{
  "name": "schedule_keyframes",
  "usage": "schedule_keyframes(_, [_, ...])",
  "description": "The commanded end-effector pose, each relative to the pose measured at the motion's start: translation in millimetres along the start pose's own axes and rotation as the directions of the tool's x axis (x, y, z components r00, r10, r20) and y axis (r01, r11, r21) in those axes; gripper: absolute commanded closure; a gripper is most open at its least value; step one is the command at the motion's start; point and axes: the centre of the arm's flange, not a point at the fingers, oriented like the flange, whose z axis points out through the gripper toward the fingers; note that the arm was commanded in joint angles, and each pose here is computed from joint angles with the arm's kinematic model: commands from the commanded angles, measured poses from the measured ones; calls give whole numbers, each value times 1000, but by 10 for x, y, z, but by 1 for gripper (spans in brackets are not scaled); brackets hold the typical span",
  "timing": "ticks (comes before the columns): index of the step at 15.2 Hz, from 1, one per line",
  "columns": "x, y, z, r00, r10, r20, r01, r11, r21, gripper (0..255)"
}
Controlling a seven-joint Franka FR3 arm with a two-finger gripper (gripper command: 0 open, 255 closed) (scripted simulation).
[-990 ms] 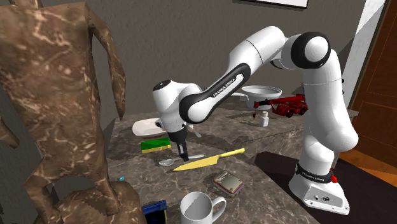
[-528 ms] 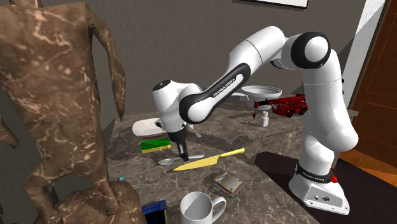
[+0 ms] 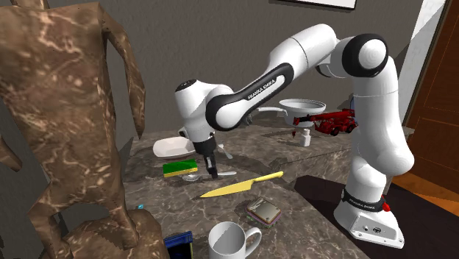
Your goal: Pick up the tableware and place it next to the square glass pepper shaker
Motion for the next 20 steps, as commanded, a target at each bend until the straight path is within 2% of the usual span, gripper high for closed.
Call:
schedule_keyframes(1, [-24,10,-91,1000,0,0,0,1000,0,255])
schedule_keyframes(20, [-246,131,-1061,1000,0,0,0,1000,0,255])
